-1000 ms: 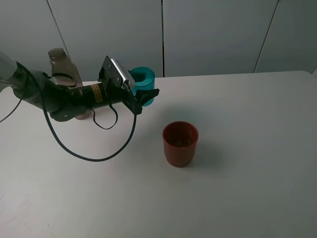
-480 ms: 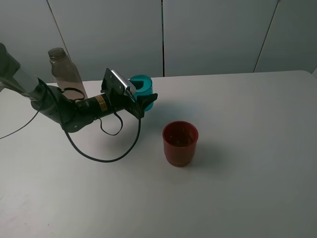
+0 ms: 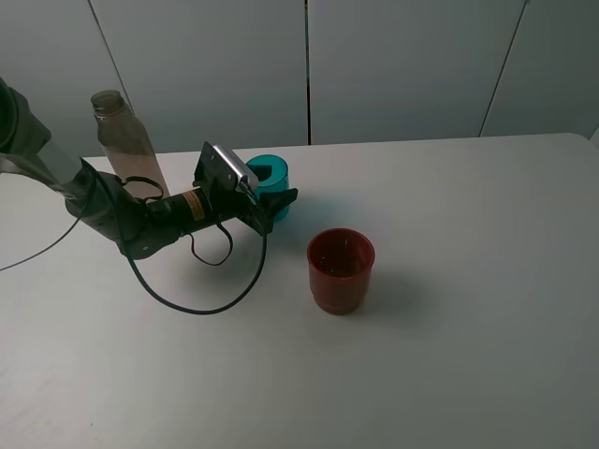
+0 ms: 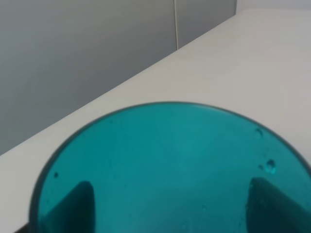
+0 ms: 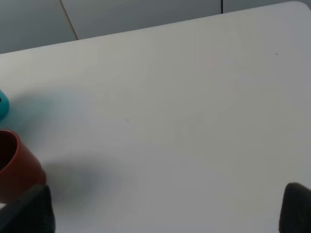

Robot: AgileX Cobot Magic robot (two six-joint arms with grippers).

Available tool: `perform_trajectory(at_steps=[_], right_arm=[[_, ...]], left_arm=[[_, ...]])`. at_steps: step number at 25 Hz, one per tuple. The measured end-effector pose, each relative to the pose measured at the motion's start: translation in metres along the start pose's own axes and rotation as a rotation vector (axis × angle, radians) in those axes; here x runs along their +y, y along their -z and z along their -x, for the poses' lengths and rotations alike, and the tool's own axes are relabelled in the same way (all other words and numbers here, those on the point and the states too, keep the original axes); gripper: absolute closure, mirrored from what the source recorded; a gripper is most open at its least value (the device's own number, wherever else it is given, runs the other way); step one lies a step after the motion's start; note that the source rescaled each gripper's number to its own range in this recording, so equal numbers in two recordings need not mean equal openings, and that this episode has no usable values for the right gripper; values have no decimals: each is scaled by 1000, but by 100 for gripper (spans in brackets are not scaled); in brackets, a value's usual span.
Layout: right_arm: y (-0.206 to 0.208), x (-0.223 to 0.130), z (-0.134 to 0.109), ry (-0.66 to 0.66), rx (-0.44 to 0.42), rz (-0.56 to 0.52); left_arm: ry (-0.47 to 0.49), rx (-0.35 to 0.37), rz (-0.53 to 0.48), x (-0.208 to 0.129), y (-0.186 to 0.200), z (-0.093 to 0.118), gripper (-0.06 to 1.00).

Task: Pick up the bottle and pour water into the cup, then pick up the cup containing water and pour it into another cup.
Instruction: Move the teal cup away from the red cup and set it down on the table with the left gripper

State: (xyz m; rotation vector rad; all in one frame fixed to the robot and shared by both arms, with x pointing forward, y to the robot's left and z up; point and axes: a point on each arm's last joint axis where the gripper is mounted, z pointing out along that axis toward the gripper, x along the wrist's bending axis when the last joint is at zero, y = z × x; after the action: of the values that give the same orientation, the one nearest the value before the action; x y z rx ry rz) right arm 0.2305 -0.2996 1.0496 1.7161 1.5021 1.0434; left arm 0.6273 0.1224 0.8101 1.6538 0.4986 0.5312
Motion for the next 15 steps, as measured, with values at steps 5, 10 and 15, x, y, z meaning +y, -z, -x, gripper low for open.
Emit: perform_trajectory(at_steps=[5, 10, 15], right_arm=[[0, 0, 0, 0, 0, 0], [0, 0, 0, 0, 0, 0], [0, 0, 0, 0, 0, 0]], left_arm=[[-3, -7, 2, 0, 0, 1, 85], [-17, -30, 11, 3, 0, 2, 8], [-67, -47, 53, 30, 0, 0, -2]])
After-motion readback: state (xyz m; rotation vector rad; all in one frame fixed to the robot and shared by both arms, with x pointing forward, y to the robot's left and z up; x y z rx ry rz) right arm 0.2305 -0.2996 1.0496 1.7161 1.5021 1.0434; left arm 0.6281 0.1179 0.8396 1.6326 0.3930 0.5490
